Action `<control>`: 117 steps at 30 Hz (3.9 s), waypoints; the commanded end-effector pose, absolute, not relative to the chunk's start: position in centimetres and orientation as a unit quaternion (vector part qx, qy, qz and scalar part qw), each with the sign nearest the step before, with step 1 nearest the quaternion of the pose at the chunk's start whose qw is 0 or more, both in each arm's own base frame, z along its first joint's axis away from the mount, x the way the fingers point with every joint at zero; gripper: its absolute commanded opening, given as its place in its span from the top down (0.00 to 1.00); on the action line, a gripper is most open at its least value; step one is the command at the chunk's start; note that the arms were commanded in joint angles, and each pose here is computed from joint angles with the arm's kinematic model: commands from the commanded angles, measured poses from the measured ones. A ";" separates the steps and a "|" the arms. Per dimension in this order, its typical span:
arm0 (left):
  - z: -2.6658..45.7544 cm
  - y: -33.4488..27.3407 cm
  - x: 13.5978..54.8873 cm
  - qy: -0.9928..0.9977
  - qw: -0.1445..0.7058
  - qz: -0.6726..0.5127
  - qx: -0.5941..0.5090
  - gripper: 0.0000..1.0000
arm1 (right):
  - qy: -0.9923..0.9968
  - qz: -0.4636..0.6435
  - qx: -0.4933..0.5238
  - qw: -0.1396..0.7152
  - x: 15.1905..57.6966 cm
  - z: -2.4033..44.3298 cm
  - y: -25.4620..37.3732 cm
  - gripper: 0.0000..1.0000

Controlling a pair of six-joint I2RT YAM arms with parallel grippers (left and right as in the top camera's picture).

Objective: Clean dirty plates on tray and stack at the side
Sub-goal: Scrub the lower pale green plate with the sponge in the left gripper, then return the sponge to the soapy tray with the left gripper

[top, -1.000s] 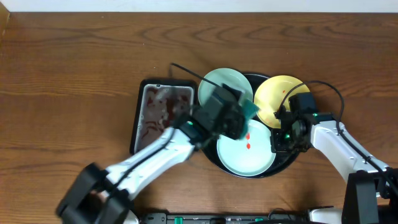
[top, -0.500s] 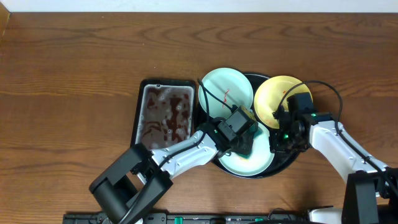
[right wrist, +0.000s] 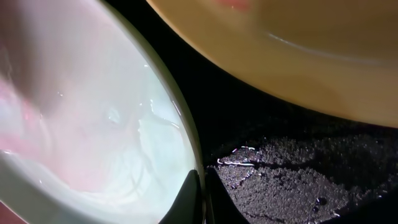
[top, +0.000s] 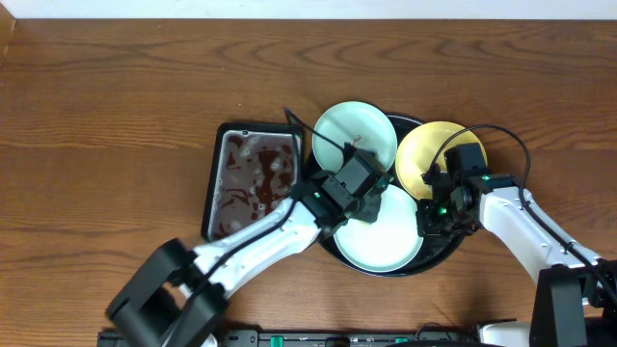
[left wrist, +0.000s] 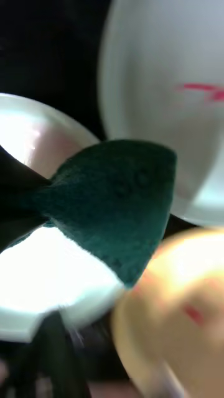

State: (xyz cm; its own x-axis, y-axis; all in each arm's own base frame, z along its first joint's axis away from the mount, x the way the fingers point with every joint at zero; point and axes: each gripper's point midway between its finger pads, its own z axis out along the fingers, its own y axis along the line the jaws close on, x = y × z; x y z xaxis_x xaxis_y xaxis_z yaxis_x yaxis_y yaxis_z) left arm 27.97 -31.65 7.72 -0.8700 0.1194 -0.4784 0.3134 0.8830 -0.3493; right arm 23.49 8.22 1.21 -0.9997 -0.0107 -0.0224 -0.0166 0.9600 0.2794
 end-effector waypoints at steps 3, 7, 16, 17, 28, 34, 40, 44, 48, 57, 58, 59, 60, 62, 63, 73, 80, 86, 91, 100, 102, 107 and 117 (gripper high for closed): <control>8.4 -32.9 28.0 0.938 0.244 -0.221 0.111 0.92 | 0.990 0.140 -0.010 0.015 23.9 1.5 8.4 0.99; 5.9 -33.8 27.0 0.944 0.224 -0.209 0.127 0.92 | 0.990 0.140 -0.010 0.015 23.9 1.5 8.4 0.99; 2.6 -32.5 25.3 0.955 0.181 -0.158 0.173 0.92 | 0.990 0.140 -0.010 0.015 23.9 1.5 8.4 0.99; 2.3 -31.7 25.4 0.957 0.180 -0.140 0.177 0.92 | 0.990 0.140 -0.010 0.015 23.9 1.5 8.4 0.99; 6.4 -30.0 26.2 0.955 0.186 -0.173 0.155 0.93 | 0.990 0.140 -0.010 0.015 23.9 1.5 8.4 0.99; 11.8 -27.5 27.5 0.943 0.244 -0.179 0.135 0.93 | 0.990 0.138 -0.010 0.017 24.0 1.5 8.3 0.96; 12.6 -20.9 29.7 0.959 0.242 -0.136 0.056 0.92 | 0.990 0.140 -0.012 0.030 24.7 1.5 8.4 0.77; 11.3 -16.0 31.2 0.970 0.221 -0.100 0.002 0.93 | 0.989 0.141 -0.013 0.035 24.9 1.6 8.5 0.78; 9.1 -13.5 31.9 0.977 0.198 -0.073 -0.008 0.93 | 0.989 0.141 -0.013 0.036 24.9 1.6 8.5 0.79; 3.0 -11.0 31.4 0.992 0.117 -0.022 -0.032 0.91 | 0.989 0.142 -0.013 0.035 24.9 1.6 8.5 0.81; 2.7 -10.8 31.4 0.993 0.115 -0.016 -0.034 0.87 | 0.989 0.142 -0.013 0.035 24.9 1.6 8.5 0.81; 2.6 -10.6 31.4 0.993 0.114 -0.012 -0.034 0.78 | 0.989 0.141 -0.013 0.035 24.9 1.6 8.5 0.81; 2.6 -10.6 31.5 0.993 0.114 -0.011 -0.034 0.67 | 0.989 0.142 -0.013 0.035 24.9 1.6 8.5 0.81; 2.6 -10.6 31.5 0.993 0.117 -0.012 -0.035 0.47 | 0.989 0.142 -0.013 0.035 24.9 1.6 8.5 0.81; 2.6 -10.6 31.6 0.992 0.117 -0.012 -0.035 0.42 | 0.989 0.142 -0.013 0.035 24.9 1.6 8.5 0.81; 1.7 -10.8 32.0 0.992 0.121 -0.014 -0.035 0.34 | 0.989 0.141 -0.013 0.035 24.9 1.6 8.5 0.82; 0.1 -11.1 32.7 0.992 0.121 -0.014 -0.035 0.35 | 0.989 0.141 -0.013 0.033 24.8 1.6 8.5 0.82; -0.3 -11.1 32.7 0.992 0.117 -0.012 -0.035 0.91 | 0.989 0.141 -0.013 0.033 24.8 1.6 8.5 0.82; 0.5 -11.3 33.5 0.991 0.130 -0.015 -0.020 0.93 | 0.989 0.141 -0.013 0.033 24.8 1.6 8.5 0.82; 3.4 -10.8 34.0 0.988 0.153 -0.022 -0.017 0.36 | 0.989 0.141 -0.013 0.033 24.8 1.6 8.5 0.83; 3.0 -10.7 33.1 0.991 0.134 -0.017 -0.015 0.35 | 0.989 0.141 -0.013 0.033 24.8 1.6 8.5 0.83; 2.3 -10.8 31.2 0.995 0.091 -0.026 -0.021 0.35 | 0.989 0.141 -0.013 0.033 24.8 1.6 8.5 0.83; 0.3 -10.6 28.3 0.998 0.047 -0.031 -0.018 0.35 | 0.989 0.141 -0.013 0.033 24.8 1.6 8.5 0.83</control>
State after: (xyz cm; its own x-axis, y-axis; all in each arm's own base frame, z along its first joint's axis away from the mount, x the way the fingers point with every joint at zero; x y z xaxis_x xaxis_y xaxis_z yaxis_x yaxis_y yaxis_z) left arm 29.67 -10.86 1.08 -0.9902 -0.0390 -0.1341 -0.0304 0.9974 -0.0652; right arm 24.31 8.27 1.26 -0.9984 -0.0096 -0.0564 -0.0250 0.9599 0.2791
